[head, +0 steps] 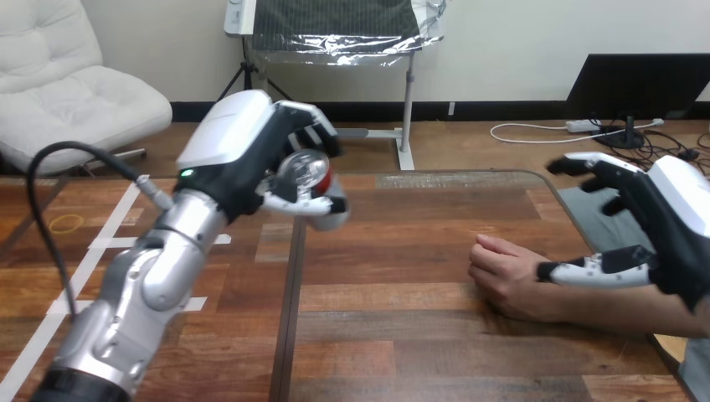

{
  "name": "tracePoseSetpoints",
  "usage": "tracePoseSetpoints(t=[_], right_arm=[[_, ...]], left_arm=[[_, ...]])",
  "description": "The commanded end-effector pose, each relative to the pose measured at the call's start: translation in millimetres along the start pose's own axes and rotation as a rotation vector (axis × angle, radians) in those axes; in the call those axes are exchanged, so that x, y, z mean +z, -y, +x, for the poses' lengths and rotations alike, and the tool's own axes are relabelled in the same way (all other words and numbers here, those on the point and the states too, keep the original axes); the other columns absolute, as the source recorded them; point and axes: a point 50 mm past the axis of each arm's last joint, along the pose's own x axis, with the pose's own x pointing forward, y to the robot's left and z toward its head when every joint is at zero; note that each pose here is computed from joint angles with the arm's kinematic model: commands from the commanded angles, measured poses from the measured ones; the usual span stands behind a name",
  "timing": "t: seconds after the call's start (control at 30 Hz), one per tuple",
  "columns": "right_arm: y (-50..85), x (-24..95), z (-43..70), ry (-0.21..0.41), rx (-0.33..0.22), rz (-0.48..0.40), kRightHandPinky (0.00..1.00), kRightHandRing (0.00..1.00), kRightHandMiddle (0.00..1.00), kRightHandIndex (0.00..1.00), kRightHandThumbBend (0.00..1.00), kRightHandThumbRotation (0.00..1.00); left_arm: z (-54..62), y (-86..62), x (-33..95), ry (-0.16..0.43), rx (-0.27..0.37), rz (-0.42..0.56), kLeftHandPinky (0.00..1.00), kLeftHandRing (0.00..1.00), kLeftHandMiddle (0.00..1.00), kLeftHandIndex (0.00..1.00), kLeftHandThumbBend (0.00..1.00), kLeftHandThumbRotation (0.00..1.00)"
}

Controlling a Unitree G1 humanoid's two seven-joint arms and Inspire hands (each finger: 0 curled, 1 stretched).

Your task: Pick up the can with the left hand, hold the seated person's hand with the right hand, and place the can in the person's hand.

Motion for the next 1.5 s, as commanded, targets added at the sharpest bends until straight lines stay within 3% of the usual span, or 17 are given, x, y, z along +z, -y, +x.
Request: tracePoseSetpoints(t=[0.0,0.73,1.47], right_arm=[[17.5,0.4,14.8,0.025,-0.018,-0.089,0.69,0.81,0.84,0.80,0.87,0.00],[25.3,-34.0,42.1,-0.128,0.165,-0.289,0.77,0.87,0.88,0.84,0.88,0.00],[29.8,-51.5,61.8,-0.208,0.322,-0.440,0.85,0.90,0.90,0.85,0.86,0.00]], left_arm=[[9.9,-22.6,19.0,0.077,0.107,-0.020,0.36,0.42,0.49,0.52,0.55,0.00],[14.3,-21.4,38.9,0.122,0.125,-0.039,0.35,0.41,0.48,0.51,0.55,0.00],[14.1,-19.4,44.1,0.132,0.119,-0.053,0.35,0.41,0.48,0.51,0.55,0.00]])
